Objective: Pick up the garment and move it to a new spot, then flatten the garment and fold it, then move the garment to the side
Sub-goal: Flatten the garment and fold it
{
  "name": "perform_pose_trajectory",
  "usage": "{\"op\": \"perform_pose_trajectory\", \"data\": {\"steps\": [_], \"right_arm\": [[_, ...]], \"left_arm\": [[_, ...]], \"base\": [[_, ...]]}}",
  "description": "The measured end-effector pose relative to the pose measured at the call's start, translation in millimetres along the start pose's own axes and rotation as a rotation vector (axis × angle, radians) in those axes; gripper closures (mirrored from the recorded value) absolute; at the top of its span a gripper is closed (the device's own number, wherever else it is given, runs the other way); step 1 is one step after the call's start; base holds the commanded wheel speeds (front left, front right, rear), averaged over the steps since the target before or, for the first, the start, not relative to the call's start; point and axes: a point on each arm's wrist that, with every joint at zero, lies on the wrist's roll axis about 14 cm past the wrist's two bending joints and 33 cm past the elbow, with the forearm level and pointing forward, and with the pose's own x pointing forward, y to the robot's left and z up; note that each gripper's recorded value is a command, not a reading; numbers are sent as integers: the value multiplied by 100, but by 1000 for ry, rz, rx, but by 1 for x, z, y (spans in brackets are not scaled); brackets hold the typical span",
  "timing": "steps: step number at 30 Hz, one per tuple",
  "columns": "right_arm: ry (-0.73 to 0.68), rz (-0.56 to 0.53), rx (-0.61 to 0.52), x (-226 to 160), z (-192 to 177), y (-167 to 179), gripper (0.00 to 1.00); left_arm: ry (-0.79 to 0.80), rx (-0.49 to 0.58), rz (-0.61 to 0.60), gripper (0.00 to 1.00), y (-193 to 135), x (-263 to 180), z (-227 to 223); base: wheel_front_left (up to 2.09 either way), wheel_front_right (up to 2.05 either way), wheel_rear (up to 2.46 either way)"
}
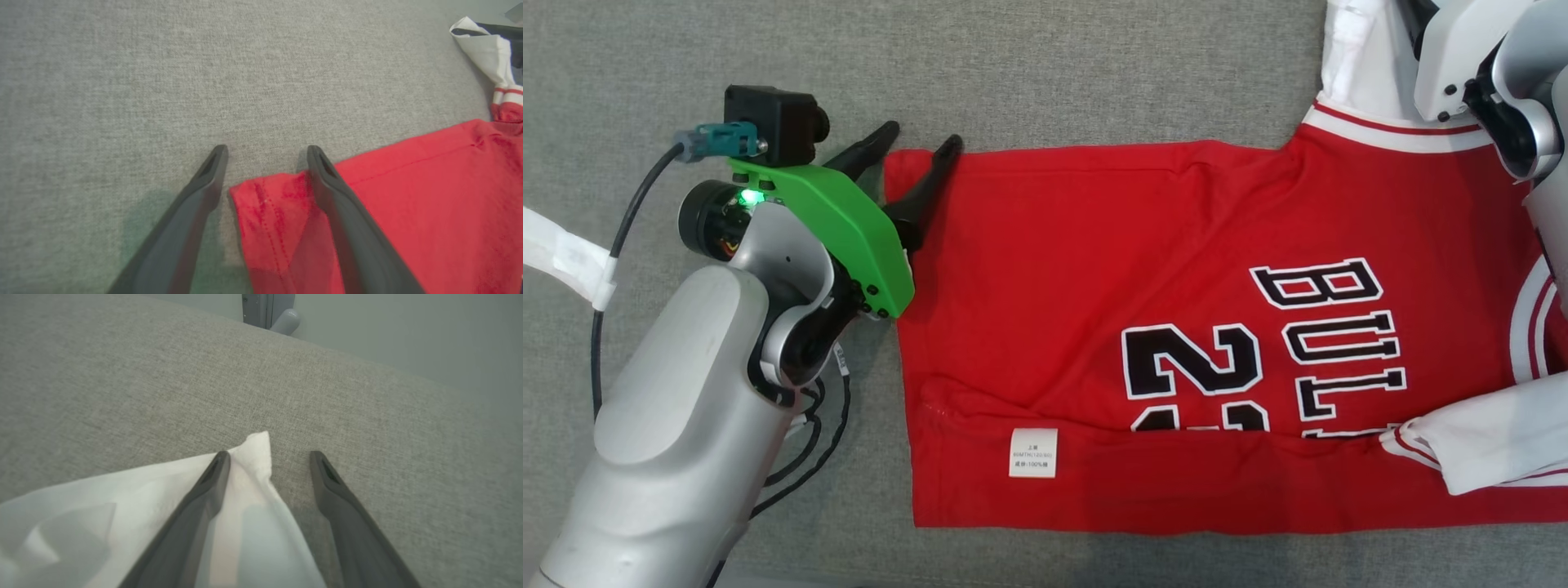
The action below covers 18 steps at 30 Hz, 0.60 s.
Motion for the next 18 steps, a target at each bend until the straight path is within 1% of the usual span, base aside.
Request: {"op": "perform_pose_trajectory", "data": {"steps": [2,3,4,5,6,7,10,13,14,15,18], "right_arm": [[2,11,-2,4,-2,4,0],[0,14,3,4,-2,5,22],[0,16,7,4,-3,5,64],[-2,19,8,3,-2,6,80],[-1,23,8,2,-2,7,91],[-1,26,11,1,-2,8,100],[2,46,17,-2,-3,13,100],[-1,54,21,-6,-4,15,100],[-7,56,22,-8,-4,15,100],[-12,57,24,-9,-3,15,100],[-40,59,28,-16,0,15,100]], "left_arm": [[-3,-1,-9,0,-1,-4,1],[-8,2,-15,0,-2,-6,3],[-4,-2,-21,0,-3,-8,2],[-5,-6,-28,0,-5,-11,2],[0,-11,-36,0,-8,-13,1],[7,-14,-42,0,-10,-15,0],[31,-15,-41,0,-9,-20,-5],[50,-48,-49,0,-10,-21,-11],[52,-52,-47,53,-10,-21,-12],[46,-55,-42,100,-9,-21,-11],[20,-58,-30,100,-6,-21,-7]], "base": [[0,0,0],[0,0,0],[0,0,0],[0,0,0],[0,0,0],[0,0,0],[0,0,0],[0,0,0],[0,0,0],[0,0,0],[0,0,0]]}}
